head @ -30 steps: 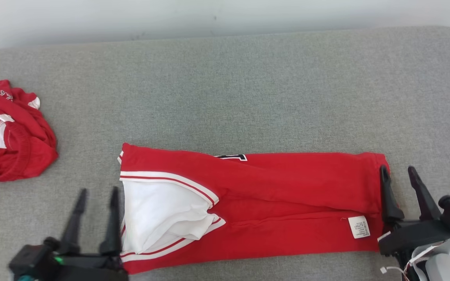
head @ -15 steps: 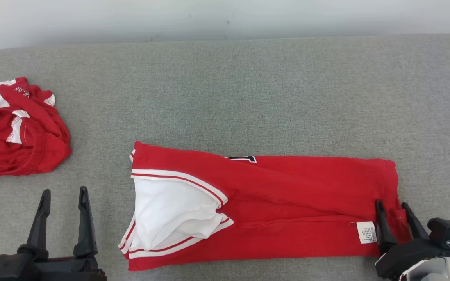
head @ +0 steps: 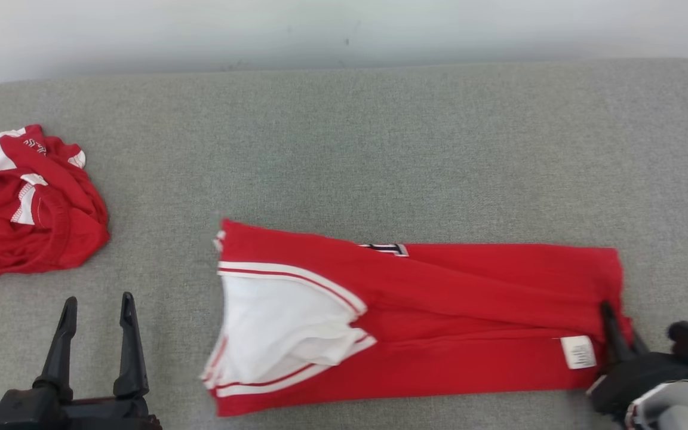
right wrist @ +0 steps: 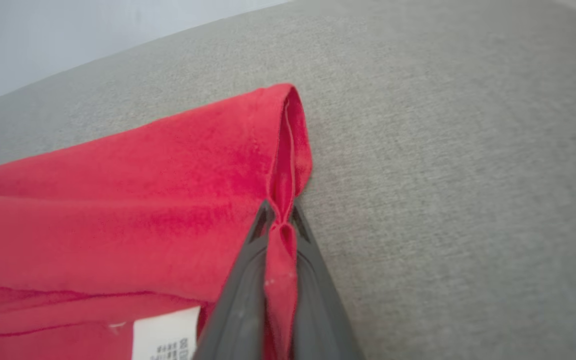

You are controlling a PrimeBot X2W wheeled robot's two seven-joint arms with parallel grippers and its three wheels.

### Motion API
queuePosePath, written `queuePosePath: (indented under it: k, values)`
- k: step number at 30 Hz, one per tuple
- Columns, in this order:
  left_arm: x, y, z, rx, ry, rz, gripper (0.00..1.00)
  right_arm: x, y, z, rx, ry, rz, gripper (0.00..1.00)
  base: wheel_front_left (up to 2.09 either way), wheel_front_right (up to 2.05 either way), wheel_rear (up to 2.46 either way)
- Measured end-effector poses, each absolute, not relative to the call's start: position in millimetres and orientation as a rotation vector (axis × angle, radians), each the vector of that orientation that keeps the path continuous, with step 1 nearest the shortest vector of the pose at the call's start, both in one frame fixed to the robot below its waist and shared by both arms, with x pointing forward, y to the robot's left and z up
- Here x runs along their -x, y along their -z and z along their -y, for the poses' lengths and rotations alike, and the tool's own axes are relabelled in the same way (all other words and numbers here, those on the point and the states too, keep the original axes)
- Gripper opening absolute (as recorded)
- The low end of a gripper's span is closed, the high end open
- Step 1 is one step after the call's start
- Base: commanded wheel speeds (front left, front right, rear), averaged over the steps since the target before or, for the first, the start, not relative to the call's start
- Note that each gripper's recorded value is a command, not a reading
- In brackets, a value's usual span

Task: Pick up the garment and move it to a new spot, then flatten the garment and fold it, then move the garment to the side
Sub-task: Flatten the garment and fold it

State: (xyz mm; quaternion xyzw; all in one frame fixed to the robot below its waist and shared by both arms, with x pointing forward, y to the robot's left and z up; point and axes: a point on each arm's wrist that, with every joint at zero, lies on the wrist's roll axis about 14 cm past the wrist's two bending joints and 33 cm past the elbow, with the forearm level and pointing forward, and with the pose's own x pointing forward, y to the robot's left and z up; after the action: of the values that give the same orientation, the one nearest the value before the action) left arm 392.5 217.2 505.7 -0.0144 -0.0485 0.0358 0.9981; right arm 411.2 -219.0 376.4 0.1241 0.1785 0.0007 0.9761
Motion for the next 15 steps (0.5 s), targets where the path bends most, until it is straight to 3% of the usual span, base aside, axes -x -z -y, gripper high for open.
queuePosePath:
  k: [10, 15]
  values:
    - [-386.6, -511.4, -214.2, 0.029, -0.072, 0.111, 1.00, -403.5, -410.4, 329.9, -0.113, 0.184, -0.306, 0.00, 0.00, 0.00, 0.00]
    - [-385.4, -512.5, -212.7, 0.040, -0.074, 0.114, 1.00, -411.6, -430.5, 333.7, -0.101, 0.176, -0.253, 0.00, 0.00, 0.00, 0.00]
